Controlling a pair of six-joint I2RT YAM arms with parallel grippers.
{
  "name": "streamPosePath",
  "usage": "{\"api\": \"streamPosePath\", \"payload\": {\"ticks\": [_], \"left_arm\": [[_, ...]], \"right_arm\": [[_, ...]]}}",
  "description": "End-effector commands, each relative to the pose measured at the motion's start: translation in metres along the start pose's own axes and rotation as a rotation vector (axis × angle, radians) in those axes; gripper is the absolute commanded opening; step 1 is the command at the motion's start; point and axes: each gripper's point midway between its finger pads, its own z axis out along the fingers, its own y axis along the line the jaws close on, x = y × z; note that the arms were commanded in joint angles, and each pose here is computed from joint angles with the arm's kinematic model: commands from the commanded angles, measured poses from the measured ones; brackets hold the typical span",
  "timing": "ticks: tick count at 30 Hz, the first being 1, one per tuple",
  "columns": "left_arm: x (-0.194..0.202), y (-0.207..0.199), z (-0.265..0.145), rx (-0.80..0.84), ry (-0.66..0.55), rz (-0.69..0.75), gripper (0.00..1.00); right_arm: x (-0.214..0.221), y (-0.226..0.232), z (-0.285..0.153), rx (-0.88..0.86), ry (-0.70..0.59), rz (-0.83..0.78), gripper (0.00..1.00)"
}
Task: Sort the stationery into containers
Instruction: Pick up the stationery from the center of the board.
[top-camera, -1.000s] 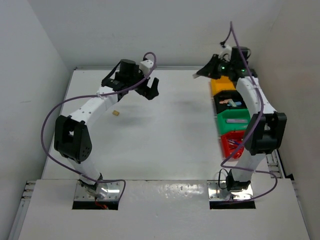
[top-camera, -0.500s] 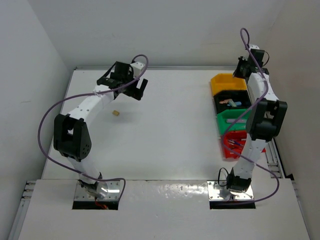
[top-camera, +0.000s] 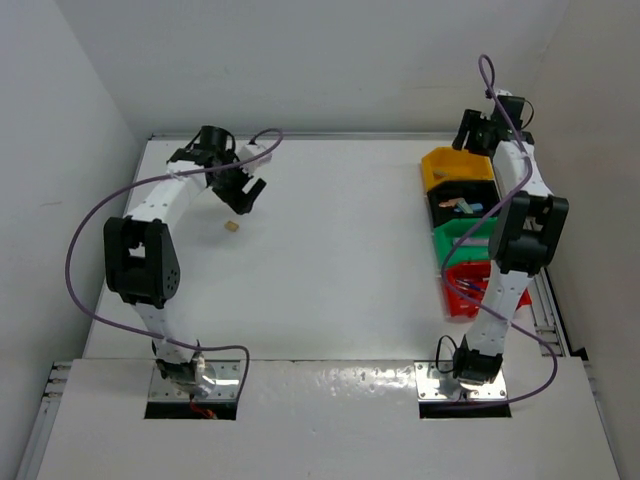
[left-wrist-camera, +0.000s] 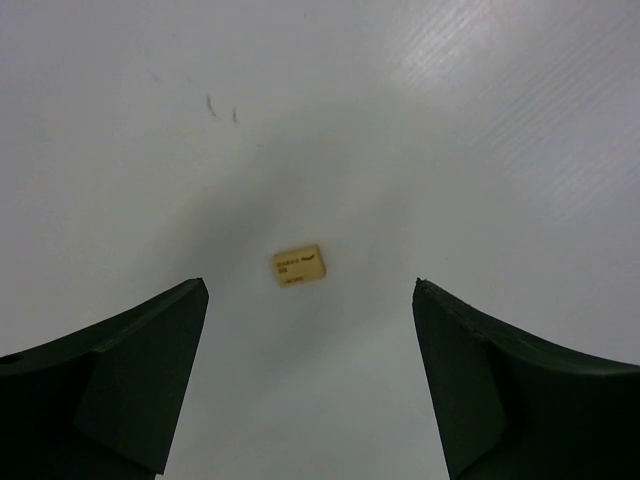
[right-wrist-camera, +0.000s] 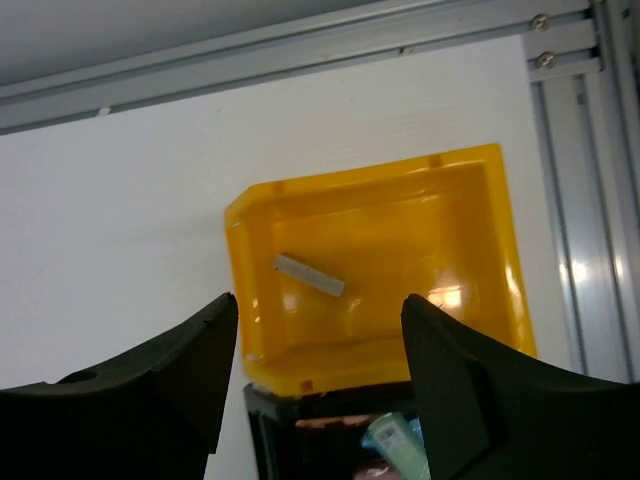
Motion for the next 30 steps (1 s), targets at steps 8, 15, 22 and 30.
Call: {"api": "streamPosePath", "payload": {"ticks": [8, 15, 22, 30], "left_arm": [[0.075, -0.003, 0.016, 0.265, 0.082, 0.318, 0.75], [0.082, 0.015, 0.032, 0.309, -0.003, 0.534, 0.70], [0.085, 0.025, 0.059, 0.364, 0.015, 0.592, 0.61], [0.093, 0.022, 0.074, 0.381, -0.007, 0.603, 0.55]], "right_arm": [[-0.012, 0.097, -0.106, -0.385, 0.016, 0.079, 0.65], [0.007, 0.115, -0.124, -0.453, 0.070, 0.094, 0.65], [0.008, 0.116, -0.132, -0.453, 0.066, 0.082, 0.64], [0.008, 0.118, -0.137, -0.458, 0.059, 0.060, 0.65]]}}
